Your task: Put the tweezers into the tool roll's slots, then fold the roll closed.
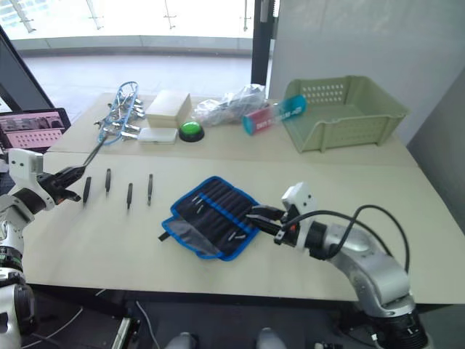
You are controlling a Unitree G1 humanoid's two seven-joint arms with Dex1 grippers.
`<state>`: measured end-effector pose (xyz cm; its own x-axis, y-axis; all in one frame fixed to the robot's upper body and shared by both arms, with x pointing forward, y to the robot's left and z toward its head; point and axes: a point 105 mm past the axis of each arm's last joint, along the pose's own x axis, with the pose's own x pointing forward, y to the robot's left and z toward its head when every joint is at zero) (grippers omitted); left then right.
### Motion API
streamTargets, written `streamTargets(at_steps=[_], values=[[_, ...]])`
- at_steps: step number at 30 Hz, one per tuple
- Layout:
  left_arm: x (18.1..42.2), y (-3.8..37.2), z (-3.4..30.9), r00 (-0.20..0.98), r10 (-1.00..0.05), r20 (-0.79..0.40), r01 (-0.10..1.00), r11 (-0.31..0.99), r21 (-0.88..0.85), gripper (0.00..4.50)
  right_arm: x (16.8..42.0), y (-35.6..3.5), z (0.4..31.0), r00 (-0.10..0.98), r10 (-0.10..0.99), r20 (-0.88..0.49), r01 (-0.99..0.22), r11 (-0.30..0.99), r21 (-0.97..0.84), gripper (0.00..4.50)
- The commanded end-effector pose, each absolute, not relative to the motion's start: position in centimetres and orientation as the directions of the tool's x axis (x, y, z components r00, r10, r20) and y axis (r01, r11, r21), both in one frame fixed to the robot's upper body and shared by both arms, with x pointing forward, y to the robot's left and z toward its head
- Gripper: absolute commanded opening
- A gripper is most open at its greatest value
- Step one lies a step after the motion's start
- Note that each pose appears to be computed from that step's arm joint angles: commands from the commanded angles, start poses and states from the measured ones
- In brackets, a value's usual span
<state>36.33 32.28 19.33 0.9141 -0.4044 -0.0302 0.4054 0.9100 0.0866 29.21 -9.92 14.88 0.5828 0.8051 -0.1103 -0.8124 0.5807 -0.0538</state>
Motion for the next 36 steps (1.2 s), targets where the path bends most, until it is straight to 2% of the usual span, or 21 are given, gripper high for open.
streamTargets(at_steps=[1,6,15,19,25,31,36], values=[[35.0,28.1,20.3,0.850,-0.521,-0.077,0.526,0.848,0.059,0.00,29.9,-9.8,14.8,0.638,0.767,-0.068,-0.769,0.628,-0.121,0.07],[32.8,23.6,19.8,0.747,-0.651,-0.132,0.645,0.758,-0.091,0.00,30.6,-9.2,13.5,0.668,0.741,-0.075,-0.744,0.659,-0.112,0.07],[31.6,20.1,17.7,0.631,-0.728,-0.268,0.703,0.683,-0.199,0.00,32.0,-9.1,10.7,0.737,0.662,-0.135,-0.675,0.731,-0.100,0.07],[31.0,19.4,16.5,0.583,-0.743,-0.329,0.711,0.662,-0.235,0.00,32.8,-9.2,10.8,0.766,0.635,-0.101,-0.642,0.762,-0.084,0.07],[31.0,18.5,15.2,0.567,-0.728,-0.385,0.709,0.670,-0.221,0.00,33.3,-9.5,10.8,0.769,0.631,-0.104,-0.639,0.761,-0.111,0.07],[31.3,17.9,14.9,0.573,-0.685,-0.451,0.720,0.683,-0.123,0.00,33.2,-9.5,8.5,0.757,0.608,-0.239,-0.643,0.757,-0.115,0.07],[31.1,18.3,14.5,0.563,-0.606,-0.562,0.706,0.706,-0.054,0.00,32.5,-9.6,7.1,0.742,0.593,-0.313,-0.648,0.755,-0.105,0.07]])
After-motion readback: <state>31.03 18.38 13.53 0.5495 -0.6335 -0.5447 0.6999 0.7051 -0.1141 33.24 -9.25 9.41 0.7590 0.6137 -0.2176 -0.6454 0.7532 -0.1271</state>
